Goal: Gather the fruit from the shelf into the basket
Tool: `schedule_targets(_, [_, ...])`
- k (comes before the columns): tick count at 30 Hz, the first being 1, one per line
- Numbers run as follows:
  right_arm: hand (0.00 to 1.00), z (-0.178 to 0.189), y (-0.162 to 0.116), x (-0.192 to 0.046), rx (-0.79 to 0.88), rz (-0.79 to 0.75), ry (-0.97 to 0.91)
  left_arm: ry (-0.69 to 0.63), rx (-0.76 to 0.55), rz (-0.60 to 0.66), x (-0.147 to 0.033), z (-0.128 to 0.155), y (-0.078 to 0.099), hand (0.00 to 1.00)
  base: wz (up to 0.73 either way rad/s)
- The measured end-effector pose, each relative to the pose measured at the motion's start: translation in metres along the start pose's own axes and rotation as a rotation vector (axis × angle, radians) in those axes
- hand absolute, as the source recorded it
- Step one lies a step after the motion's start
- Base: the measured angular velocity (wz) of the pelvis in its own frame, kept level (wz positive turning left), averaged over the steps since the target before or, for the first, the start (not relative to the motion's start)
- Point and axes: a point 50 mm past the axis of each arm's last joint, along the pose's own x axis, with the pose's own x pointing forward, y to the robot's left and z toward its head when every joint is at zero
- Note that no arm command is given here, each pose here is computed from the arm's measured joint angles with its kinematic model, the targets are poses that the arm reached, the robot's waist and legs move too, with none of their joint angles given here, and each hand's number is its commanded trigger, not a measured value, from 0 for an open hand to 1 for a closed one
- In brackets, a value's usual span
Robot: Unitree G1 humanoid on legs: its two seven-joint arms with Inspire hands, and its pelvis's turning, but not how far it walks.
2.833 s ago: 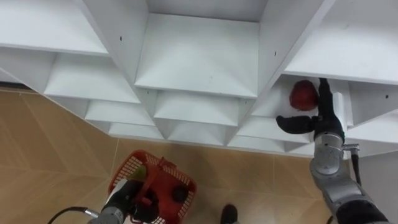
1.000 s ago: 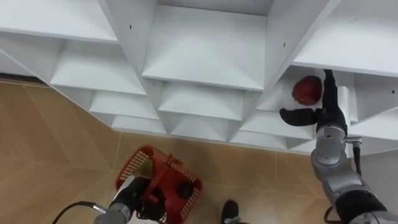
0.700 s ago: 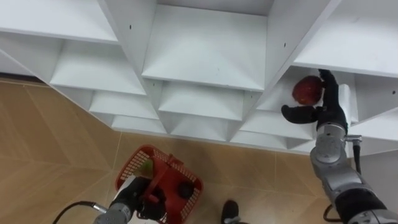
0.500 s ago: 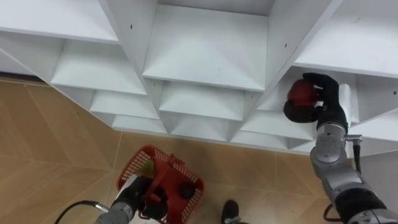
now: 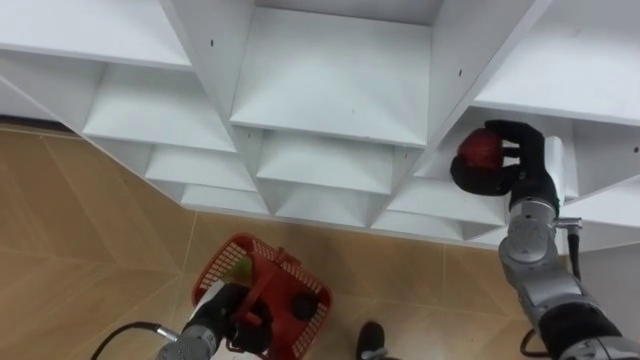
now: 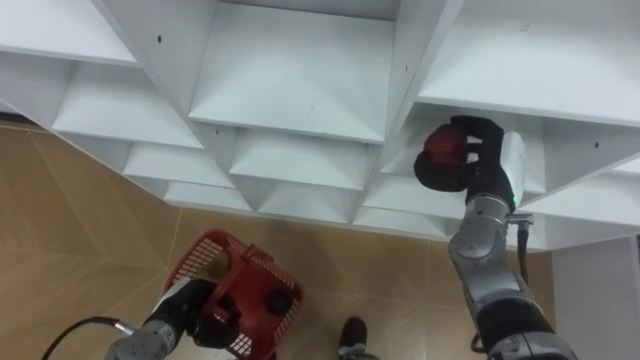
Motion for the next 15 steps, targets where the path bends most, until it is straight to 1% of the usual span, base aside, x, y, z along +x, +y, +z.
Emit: schedule_targets(15, [1.0, -0.0033, -0.0001, -0.0006, -0.006, 0.0, 0.013, -0.006, -0.005, -0.011, 0.0008, 0.0027, -0.005, 1.0, 0.0])
